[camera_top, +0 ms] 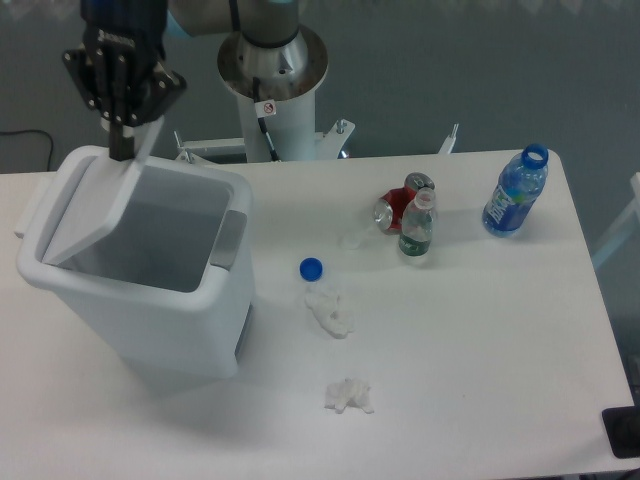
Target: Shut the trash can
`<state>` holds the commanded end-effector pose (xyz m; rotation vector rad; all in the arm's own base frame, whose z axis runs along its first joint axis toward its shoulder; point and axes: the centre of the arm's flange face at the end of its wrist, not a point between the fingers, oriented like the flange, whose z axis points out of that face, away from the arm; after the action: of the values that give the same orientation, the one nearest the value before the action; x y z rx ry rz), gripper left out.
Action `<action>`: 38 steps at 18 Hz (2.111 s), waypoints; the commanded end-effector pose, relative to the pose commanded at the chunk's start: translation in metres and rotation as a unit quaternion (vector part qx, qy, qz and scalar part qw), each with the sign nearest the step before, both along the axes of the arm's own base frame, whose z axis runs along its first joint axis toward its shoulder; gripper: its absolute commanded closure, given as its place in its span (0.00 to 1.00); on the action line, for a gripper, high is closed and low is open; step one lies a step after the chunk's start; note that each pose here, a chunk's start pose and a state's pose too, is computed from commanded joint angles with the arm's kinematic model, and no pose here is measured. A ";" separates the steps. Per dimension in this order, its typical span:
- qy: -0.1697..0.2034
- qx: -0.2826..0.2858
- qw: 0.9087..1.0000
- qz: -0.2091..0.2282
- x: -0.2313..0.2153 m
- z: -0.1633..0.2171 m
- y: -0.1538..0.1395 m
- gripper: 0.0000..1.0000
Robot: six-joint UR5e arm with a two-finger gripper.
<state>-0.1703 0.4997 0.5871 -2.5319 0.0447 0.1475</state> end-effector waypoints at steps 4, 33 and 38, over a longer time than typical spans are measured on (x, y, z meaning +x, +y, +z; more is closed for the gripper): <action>-0.010 -0.014 1.000 0.005 -0.014 -0.019 0.009 1.00; -0.027 0.007 0.999 0.034 -0.074 -0.014 -0.003 1.00; -0.022 0.040 0.998 0.039 -0.059 0.021 -0.022 1.00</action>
<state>-0.2294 0.4772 0.6082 -2.4576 -0.0769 0.1210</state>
